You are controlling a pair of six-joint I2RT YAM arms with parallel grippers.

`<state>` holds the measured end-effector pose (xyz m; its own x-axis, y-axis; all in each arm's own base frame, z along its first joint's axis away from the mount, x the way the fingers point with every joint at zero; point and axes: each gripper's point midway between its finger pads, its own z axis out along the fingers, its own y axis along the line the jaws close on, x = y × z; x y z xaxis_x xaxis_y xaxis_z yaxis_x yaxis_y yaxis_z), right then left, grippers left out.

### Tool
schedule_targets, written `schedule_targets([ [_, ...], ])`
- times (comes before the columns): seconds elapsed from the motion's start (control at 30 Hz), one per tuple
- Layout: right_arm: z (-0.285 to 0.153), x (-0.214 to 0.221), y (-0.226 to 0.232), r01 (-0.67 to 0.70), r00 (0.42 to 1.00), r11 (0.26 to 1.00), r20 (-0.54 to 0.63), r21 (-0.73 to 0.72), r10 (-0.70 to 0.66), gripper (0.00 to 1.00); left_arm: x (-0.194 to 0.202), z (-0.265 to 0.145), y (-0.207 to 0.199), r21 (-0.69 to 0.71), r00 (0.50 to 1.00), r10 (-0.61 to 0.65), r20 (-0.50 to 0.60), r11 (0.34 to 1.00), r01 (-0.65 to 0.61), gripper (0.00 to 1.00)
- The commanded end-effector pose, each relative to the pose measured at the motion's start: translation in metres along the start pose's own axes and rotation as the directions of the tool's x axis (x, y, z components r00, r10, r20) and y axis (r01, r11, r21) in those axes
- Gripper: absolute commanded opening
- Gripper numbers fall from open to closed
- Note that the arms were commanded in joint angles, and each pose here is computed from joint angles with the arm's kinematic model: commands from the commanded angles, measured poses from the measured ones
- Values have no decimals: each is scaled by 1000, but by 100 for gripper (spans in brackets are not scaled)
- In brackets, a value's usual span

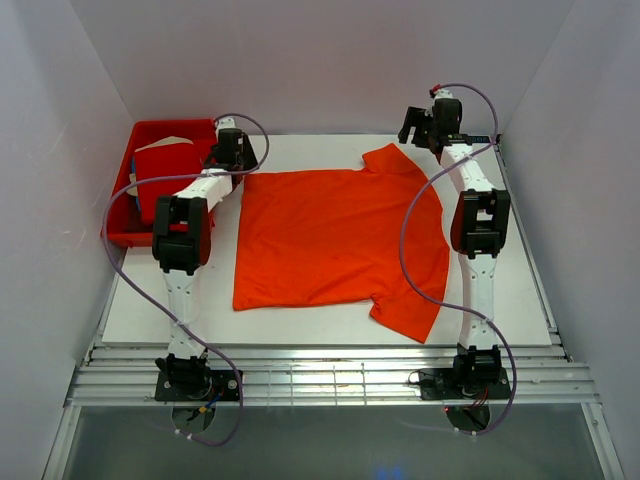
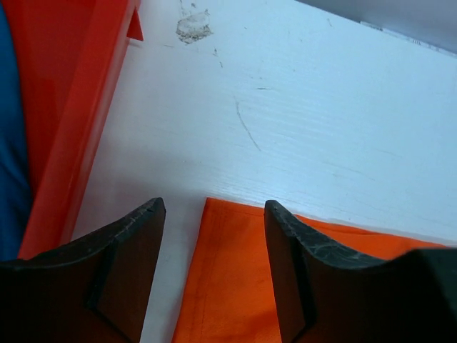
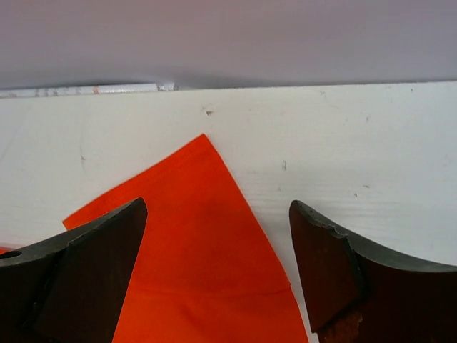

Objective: Fold and stack the t-shirts
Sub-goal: Flatten the tshirt out

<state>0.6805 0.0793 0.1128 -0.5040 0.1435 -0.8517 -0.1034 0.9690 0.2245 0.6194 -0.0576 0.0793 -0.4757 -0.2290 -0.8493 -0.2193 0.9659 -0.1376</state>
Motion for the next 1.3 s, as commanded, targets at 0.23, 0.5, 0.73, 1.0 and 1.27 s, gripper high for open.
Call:
schedule_targets([
  [0.23,4,-18,1,-191,980,977,37,-99,195,86,-38,11,22,41,992,-112,-52,993,114,71],
  [0.5,12,38,-9,-202,977,976,-89,-76,195,78,-15,0,1,195,986,-85,-144,974,112,71],
  [0.73,8,64,-16,-172,969,984,-188,-38,162,73,-7,-14,-6,244,979,-94,-182,960,138,71],
  [1.0,5,86,-17,-189,947,982,-270,-22,176,70,4,-10,4,175,967,-128,-219,970,168,63],
  [1.27,0,95,-3,-135,945,990,-307,-42,115,69,15,-3,9,135,960,-141,-243,975,178,59],
])
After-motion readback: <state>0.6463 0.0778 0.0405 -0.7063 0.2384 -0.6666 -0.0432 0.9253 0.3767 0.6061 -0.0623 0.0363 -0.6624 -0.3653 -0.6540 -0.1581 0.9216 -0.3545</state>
